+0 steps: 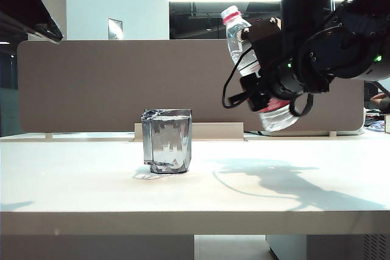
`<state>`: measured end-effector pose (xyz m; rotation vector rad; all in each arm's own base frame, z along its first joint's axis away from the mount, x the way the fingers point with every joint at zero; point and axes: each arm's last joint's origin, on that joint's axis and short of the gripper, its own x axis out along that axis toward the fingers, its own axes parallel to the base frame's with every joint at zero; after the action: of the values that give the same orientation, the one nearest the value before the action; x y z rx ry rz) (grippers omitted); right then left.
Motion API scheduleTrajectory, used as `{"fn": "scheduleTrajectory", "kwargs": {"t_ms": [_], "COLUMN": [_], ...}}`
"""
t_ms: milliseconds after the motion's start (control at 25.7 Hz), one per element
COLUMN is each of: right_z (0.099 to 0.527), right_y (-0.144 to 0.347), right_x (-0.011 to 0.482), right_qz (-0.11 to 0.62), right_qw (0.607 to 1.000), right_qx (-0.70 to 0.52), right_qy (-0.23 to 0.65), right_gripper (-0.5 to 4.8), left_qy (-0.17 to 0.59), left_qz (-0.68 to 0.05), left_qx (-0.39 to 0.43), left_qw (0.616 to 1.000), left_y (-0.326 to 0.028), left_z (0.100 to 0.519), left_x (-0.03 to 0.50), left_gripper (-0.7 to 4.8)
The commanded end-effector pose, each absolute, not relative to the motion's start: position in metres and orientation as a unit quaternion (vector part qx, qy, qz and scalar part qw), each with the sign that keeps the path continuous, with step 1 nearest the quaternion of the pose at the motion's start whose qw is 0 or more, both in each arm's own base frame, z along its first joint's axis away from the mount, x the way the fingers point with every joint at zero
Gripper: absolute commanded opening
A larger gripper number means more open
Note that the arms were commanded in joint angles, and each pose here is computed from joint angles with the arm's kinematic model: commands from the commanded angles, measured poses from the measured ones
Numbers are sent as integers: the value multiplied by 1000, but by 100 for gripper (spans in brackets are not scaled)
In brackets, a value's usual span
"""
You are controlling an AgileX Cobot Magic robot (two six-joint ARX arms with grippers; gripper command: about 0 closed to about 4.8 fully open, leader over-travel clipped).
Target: Pick up the mineral water bottle on the table and pour water into the mug until it's full.
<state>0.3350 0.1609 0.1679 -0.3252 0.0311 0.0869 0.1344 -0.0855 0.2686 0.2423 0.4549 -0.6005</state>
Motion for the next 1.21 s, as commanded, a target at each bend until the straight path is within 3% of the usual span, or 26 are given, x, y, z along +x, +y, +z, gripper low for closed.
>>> {"fn": "scheduleTrajectory", "kwargs": {"t_ms": [39,467,1206], "right_z": [164,141,110], "right_y": [164,156,152], "right_x": [329,300,292], "right_qz": [119,202,209], "right_qw": [992,977,976], "right_qx": [-43,52,53], "right_qy": [27,36,20], "right_gripper": [197,198,210], "left_qy": [215,215,215], "left_qz": [-292,-292,-292], "left_qx": [116,116,116], "left_qw": [925,925,925], "left_y": [-85,-85,-85], "left_z": [270,270,270], "left_x": [135,135,135], "left_gripper": [-2,-2,-2]}}
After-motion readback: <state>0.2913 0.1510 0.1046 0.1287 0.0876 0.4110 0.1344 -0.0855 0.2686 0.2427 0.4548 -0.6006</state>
